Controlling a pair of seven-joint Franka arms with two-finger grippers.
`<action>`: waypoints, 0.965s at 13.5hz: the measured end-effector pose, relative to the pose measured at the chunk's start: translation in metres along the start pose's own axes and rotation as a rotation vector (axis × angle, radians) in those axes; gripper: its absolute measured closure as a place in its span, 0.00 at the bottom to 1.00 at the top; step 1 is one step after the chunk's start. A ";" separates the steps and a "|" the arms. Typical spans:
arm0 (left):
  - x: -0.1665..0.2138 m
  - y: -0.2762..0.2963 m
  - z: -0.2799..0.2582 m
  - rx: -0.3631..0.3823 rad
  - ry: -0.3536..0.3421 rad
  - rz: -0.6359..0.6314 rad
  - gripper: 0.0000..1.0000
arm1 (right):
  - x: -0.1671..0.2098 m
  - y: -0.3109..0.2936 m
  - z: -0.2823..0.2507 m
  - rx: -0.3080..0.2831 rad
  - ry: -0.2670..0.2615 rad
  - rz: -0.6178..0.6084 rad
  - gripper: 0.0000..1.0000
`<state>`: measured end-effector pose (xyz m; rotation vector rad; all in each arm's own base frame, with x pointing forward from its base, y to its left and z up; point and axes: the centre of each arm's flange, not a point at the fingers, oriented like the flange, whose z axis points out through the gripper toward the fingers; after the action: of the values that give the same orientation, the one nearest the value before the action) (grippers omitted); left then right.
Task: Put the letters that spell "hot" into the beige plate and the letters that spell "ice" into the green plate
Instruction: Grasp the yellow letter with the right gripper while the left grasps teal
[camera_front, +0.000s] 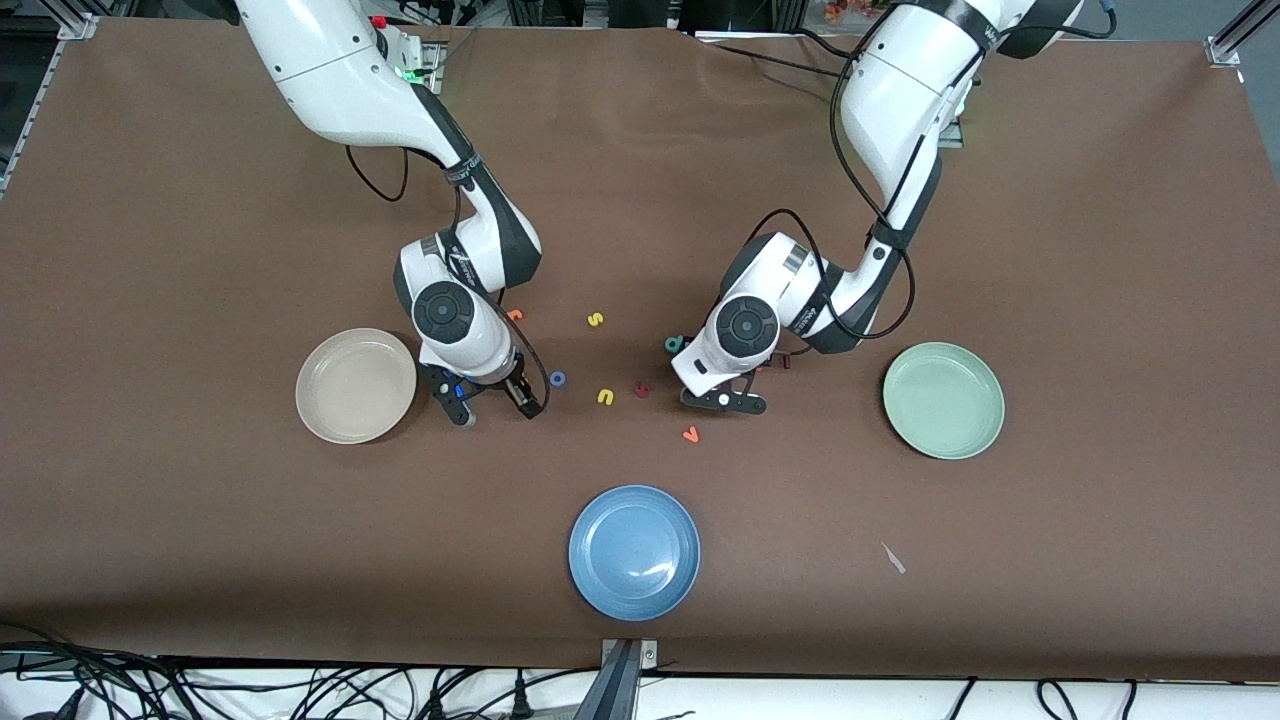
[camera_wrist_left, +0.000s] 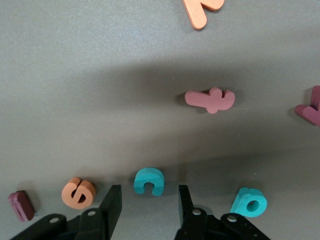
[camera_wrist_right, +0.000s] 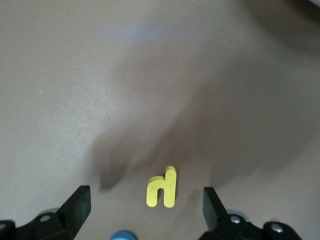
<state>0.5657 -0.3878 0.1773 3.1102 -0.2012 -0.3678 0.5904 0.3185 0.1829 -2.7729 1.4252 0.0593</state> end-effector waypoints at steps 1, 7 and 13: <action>0.000 0.001 0.000 -0.001 0.002 0.001 0.48 | 0.000 0.000 0.001 -0.002 0.000 0.004 0.01; 0.001 0.000 0.003 -0.001 0.006 -0.001 0.52 | 0.000 0.001 0.006 -0.008 -0.001 0.010 0.25; 0.002 -0.002 0.006 0.002 0.005 -0.004 0.71 | 0.000 0.000 0.007 -0.003 0.000 0.007 0.43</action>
<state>0.5670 -0.3858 0.1709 3.1138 -0.1949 -0.3604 0.5902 0.3187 0.1760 -2.7703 1.4360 0.0612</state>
